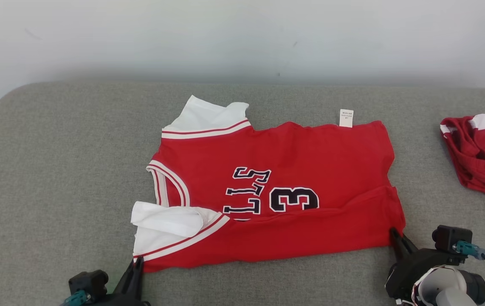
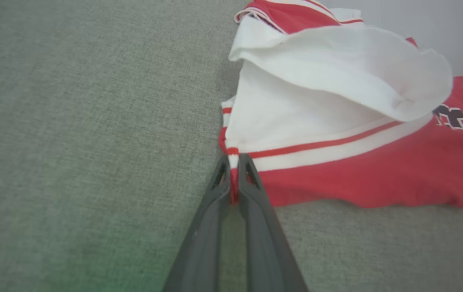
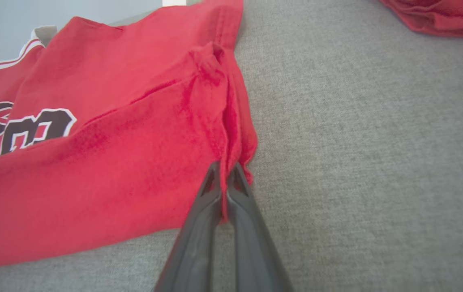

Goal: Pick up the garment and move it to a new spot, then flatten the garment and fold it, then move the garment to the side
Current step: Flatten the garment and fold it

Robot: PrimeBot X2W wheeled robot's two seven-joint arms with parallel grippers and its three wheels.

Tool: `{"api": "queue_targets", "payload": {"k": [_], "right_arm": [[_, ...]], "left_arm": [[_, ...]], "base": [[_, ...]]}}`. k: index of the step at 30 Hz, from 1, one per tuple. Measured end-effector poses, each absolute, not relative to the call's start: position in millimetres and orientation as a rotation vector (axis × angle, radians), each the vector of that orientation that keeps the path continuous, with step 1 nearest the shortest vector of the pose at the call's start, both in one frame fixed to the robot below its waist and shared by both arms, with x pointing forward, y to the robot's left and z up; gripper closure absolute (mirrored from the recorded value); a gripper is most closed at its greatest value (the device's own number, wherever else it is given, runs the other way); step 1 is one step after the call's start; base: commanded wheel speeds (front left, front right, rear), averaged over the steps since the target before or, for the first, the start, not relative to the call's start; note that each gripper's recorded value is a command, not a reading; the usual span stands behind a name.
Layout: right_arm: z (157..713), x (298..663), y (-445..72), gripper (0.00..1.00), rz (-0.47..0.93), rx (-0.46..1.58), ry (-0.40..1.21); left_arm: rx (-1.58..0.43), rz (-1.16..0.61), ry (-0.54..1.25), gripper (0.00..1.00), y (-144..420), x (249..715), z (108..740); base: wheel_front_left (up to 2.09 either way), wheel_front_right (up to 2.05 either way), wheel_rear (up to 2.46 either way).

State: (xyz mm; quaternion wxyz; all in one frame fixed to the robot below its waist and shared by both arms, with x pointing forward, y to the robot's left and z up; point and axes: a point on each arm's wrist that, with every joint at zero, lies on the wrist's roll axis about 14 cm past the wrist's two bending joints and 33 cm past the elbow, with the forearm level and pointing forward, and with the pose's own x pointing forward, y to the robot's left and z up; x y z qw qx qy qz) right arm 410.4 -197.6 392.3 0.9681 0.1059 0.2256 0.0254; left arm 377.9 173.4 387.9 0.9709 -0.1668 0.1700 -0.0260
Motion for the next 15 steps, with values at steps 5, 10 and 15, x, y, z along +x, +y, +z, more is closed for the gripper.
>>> {"api": "queue_targets", "payload": {"k": [5,10,15], "right_arm": [[404,406,-199,1.00,0.039,0.258,0.394],[409,385,-198,1.00,0.042,0.315,0.371],[405,356,-199,1.00,0.038,0.355,0.398]], "left_arm": [[-0.351,-0.043,0.290,1.00,179,377,403],[-0.358,-0.027,0.276,1.00,187,360,405],[-0.342,-0.027,0.287,1.00,192,346,400]], "base": [[0.00,0.00,0.00],[0.00,0.00,0.00],[0.00,0.00,0.00]]}}
